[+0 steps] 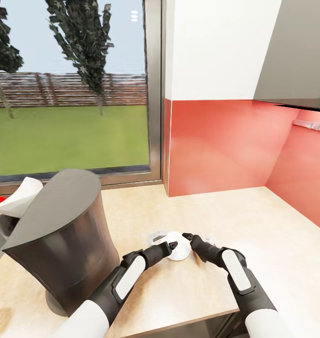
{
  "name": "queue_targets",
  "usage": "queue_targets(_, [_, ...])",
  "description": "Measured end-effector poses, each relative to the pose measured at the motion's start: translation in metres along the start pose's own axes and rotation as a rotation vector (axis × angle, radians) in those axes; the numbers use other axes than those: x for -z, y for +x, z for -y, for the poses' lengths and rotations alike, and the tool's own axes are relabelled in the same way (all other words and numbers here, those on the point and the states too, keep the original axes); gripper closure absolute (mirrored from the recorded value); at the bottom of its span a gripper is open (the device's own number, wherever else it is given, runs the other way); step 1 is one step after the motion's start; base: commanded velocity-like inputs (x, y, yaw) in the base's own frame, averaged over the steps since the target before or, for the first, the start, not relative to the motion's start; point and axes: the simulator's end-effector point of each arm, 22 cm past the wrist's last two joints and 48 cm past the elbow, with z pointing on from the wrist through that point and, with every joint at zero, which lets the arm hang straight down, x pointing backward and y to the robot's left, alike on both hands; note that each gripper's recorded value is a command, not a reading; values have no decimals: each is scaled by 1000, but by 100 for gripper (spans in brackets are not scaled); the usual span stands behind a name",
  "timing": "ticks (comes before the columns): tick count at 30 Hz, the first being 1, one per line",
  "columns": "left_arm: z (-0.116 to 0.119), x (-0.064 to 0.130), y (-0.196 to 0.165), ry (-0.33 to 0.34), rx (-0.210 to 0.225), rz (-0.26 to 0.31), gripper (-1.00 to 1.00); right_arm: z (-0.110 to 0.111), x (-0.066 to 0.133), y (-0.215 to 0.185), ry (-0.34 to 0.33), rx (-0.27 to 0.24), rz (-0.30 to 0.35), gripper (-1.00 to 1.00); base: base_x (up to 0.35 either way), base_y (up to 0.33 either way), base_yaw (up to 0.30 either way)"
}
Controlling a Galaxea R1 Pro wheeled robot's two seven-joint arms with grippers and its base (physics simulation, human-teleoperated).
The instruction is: Set up a coffee station on the kitchen countertop: keep the coffee maker on the countertop, move the bottle of coffee from the kitchen shelf to the counter next to the coffee maker, place a paper coffee filter on top of the coffee maker, put the saucer next to the coffee maker with the coffee cup on the saucer, and place the electric kettle next to the coffee maker.
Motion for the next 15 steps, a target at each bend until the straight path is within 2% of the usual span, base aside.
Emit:
queue_targets(10, [0,0,1,3,1,-3,-100,-5,-2,6,-9,-6,-7,-100,0,0,0])
queue_targets(15, [3,-1,6,27,6,-14,-100,-6,-3,6,-11,-7,-9,-100,0,0,0])
